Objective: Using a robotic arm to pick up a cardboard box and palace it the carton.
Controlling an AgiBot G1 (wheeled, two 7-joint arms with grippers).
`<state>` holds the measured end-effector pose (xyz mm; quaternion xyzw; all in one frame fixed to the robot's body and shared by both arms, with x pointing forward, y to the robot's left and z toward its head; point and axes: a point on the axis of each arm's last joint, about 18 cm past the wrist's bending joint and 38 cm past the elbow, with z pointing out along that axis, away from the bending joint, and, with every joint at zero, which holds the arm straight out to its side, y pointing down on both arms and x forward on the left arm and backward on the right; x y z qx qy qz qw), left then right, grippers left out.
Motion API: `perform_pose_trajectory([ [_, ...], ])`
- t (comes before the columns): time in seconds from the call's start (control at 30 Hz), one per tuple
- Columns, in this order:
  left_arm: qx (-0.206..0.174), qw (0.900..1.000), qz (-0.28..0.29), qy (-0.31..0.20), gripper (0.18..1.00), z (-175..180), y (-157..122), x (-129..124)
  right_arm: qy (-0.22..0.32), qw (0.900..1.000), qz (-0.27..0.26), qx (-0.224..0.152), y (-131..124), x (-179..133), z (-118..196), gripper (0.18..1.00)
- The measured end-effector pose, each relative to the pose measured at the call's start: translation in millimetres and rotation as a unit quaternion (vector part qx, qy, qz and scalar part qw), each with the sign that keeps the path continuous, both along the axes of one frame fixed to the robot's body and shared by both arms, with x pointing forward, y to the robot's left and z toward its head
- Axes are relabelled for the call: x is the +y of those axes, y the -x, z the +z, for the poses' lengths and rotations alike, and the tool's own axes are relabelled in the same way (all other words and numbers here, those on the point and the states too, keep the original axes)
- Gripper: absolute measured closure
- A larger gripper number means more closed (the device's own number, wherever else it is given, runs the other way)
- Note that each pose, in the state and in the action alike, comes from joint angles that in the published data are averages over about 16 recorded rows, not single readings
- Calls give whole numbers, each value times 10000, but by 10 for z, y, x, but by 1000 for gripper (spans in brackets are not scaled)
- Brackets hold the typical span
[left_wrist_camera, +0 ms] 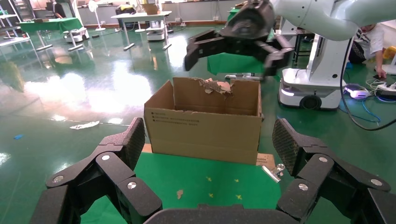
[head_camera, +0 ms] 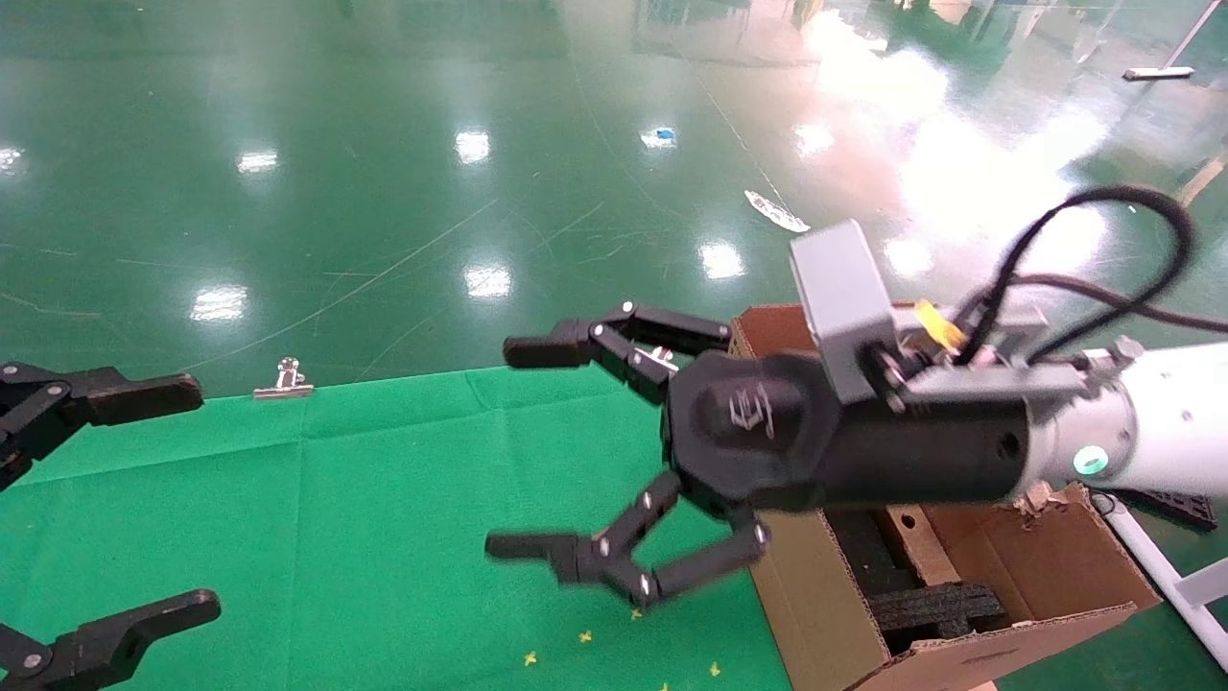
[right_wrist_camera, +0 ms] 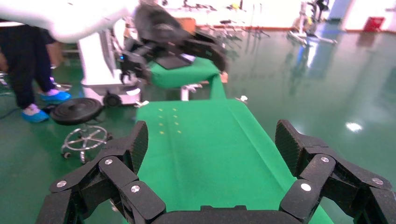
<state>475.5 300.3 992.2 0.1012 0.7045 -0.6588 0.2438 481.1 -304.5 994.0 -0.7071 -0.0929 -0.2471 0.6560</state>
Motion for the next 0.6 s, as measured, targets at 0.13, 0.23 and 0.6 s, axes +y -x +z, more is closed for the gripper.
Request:
perform_pose_trajectory([
  [0.13, 0, 10000, 1, 1, 184, 0, 0, 0, -15, 9999, 123, -55, 78, 31, -24, 178],
  [0.23, 1, 10000, 1, 1, 184, 0, 0, 0, -22, 9998, 169, -76, 108, 41, -33, 178],
  [0.6, 1, 10000, 1, 2, 184, 0, 0, 1, -26, 9999, 151, -60, 93, 37, -27, 178],
])
